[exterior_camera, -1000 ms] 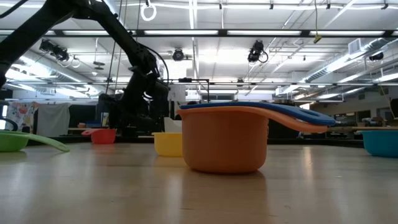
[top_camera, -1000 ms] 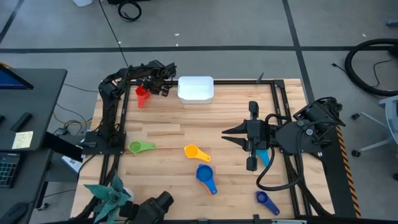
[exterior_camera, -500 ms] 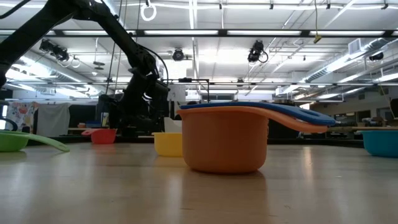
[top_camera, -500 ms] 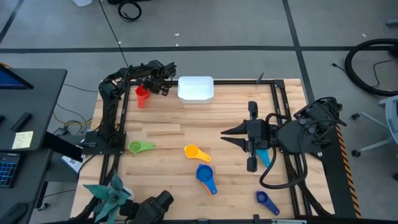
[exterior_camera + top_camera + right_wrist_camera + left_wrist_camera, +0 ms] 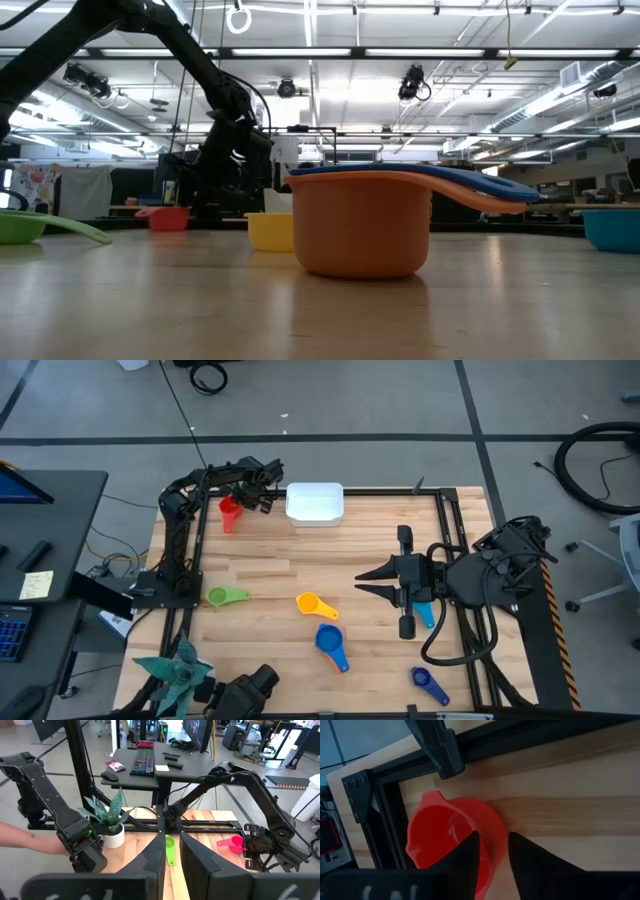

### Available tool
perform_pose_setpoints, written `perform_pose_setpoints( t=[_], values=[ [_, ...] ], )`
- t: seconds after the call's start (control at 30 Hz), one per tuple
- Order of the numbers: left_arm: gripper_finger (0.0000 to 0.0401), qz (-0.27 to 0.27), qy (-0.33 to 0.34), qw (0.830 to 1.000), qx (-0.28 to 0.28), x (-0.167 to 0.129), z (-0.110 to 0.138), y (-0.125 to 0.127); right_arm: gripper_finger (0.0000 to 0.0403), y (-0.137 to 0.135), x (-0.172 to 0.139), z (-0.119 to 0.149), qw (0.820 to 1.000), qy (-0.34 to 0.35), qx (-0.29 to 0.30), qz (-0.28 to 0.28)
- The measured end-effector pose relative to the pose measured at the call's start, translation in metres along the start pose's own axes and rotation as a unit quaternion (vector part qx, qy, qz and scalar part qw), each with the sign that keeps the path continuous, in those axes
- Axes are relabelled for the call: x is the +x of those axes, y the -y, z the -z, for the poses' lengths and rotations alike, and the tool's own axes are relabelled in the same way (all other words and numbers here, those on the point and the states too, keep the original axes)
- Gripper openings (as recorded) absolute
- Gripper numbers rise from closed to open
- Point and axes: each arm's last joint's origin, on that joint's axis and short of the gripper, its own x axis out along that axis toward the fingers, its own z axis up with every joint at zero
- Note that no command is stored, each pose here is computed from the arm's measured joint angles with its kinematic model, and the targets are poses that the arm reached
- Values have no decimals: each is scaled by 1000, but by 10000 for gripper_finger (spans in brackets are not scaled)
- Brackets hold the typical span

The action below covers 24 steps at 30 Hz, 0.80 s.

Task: Nest measuring cups in basket
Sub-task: Stack the red measuring cup on top of the blue measuring cup

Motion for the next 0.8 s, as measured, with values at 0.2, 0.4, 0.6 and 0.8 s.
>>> perform_pose_setpoints(
  t=[0.2, 0.4, 0.6, 0.8],
  values=[
    [26, -1, -6, 1000, 10, 6, -1, 3, 62, 0, 0, 0, 1000, 0, 0, 0],
    [15, 6, -14, 1000, 12, 7, 0, 4, 62, 0, 0, 0, 1000, 0, 0, 0],
    [13, 4, -30, 999, 36, 6, 3, 4, 62, 0, 0, 0, 1000, 0, 0, 0],
    [13, 44, -49, 995, 72, -5, 3, 8, 62, 0, 0, 0, 1000, 0, -18, 0]
  ],
)
